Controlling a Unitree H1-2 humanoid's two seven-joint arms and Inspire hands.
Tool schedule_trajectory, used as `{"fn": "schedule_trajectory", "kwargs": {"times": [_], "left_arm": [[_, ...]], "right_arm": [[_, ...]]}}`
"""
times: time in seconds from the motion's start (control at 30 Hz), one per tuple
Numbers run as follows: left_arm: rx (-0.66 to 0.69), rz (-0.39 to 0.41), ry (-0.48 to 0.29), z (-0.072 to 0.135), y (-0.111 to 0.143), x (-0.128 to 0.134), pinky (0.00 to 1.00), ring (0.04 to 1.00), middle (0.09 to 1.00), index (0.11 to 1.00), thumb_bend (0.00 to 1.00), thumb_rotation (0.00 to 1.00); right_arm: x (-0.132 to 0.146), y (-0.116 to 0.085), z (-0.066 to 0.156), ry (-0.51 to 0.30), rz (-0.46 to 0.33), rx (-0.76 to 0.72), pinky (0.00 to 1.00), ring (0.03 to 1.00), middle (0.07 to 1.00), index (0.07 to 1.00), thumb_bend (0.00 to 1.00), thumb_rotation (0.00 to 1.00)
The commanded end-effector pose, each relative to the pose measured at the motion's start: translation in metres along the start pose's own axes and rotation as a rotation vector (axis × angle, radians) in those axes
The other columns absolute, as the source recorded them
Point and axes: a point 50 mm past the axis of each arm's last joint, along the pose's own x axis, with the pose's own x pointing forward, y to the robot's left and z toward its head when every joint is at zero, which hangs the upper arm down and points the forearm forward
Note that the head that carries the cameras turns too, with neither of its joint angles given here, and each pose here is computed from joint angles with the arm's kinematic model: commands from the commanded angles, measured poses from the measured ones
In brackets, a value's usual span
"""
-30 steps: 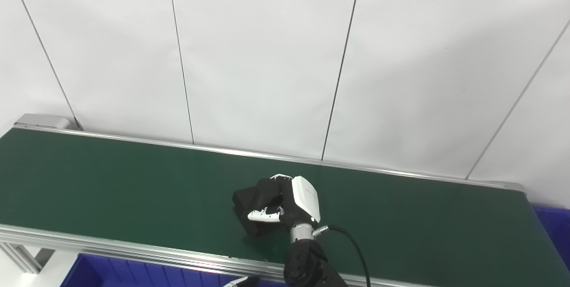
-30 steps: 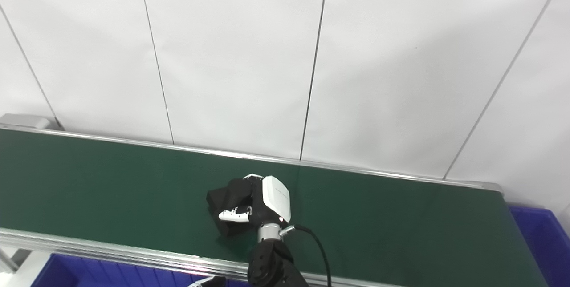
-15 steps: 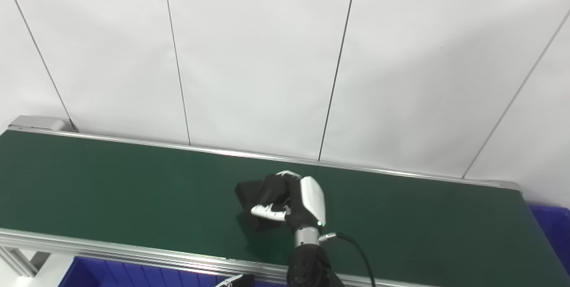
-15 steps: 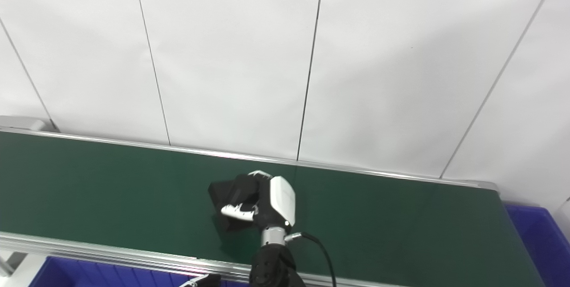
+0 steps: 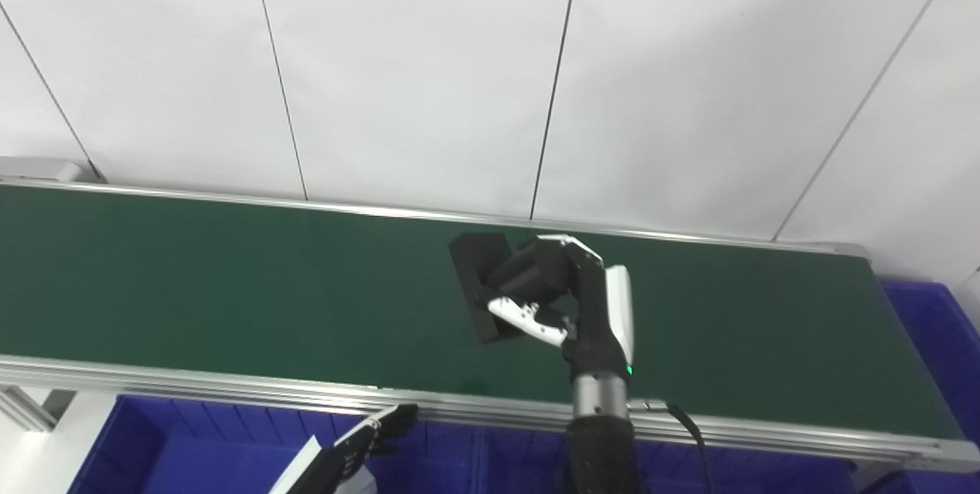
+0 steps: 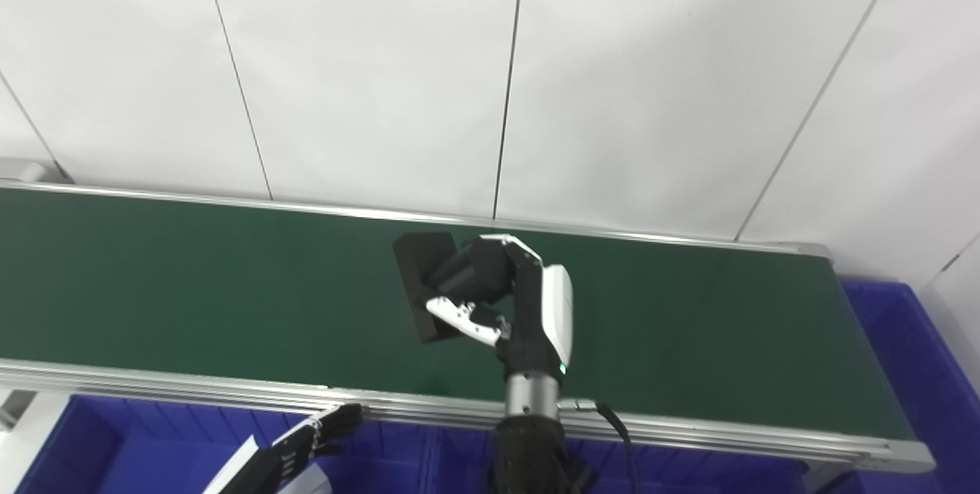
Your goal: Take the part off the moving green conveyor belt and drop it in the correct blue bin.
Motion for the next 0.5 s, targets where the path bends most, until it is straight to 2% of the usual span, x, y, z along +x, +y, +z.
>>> {"fn": "schedule_trajectory", "kwargs": {"times": [0.0,0.27,0.47], "left_arm": [[0.004,0.011,-0.045,0.011,0.004,0.002,0.85,0.891,0.893,0.901,0.93,0.23],[0.013,0.021,-0.049,0.019,0.006,0.004,0.82,0.871,0.891,0.895,0.93,0.25],[0.006,0.035,-0.052,0.024,0.005,0.004,0.81,0.863,0.887,0.902,0.93,0.25]], "right_arm": [[-0.003,-0.012,0.012,-0.038,-0.001,-0.002,0.37,0.39,0.498,0.571,0.5,0.0],[-0.043,-0.039,-0.015,0.059,0.061,-0.13,0.37,0.388,0.499,0.566,0.5,0.0],[-0.063,-0.051,-0.037,0.14,0.129,-0.143,0.38,0.392,0.5,0.565,0.5,0.0]]}}
